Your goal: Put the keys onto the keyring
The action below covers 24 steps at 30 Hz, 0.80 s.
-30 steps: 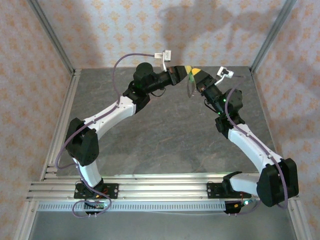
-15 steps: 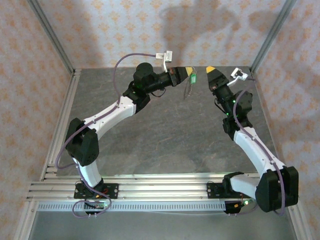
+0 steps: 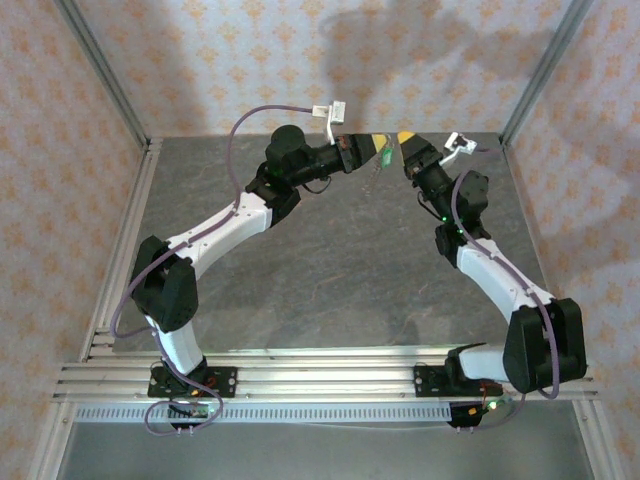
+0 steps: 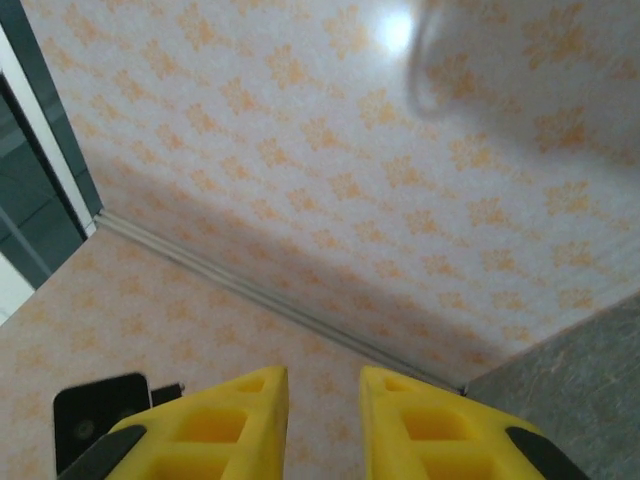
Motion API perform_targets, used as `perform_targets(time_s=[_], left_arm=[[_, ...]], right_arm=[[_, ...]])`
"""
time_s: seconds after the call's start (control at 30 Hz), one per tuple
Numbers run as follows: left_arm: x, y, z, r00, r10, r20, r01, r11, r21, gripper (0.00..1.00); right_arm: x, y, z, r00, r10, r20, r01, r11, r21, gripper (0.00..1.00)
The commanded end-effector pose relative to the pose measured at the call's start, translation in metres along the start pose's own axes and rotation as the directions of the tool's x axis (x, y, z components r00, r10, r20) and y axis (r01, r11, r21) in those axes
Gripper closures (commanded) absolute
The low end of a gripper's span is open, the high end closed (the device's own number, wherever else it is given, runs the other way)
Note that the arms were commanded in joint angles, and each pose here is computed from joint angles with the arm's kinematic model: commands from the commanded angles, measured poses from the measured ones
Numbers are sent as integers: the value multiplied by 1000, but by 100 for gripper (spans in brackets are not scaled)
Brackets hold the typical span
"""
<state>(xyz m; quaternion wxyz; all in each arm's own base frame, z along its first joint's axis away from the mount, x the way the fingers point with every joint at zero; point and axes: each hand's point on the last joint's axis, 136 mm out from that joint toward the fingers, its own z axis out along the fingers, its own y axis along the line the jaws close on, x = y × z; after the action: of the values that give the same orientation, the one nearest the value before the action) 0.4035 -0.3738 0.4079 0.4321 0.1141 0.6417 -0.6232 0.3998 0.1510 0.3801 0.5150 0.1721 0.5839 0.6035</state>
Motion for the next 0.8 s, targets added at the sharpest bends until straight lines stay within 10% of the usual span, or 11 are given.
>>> perform_targets(time_s=[0.0, 0.77], left_arm=[[-18, -37, -1, 997, 57, 50, -62, 994, 95, 100], [-17, -35, 2, 997, 56, 44, -60, 994, 94, 100]], right_arm=[[1, 60, 1, 999, -54, -5, 52, 982, -183, 74], [16, 77, -10, 998, -49, -26, 41, 967, -250, 60]])
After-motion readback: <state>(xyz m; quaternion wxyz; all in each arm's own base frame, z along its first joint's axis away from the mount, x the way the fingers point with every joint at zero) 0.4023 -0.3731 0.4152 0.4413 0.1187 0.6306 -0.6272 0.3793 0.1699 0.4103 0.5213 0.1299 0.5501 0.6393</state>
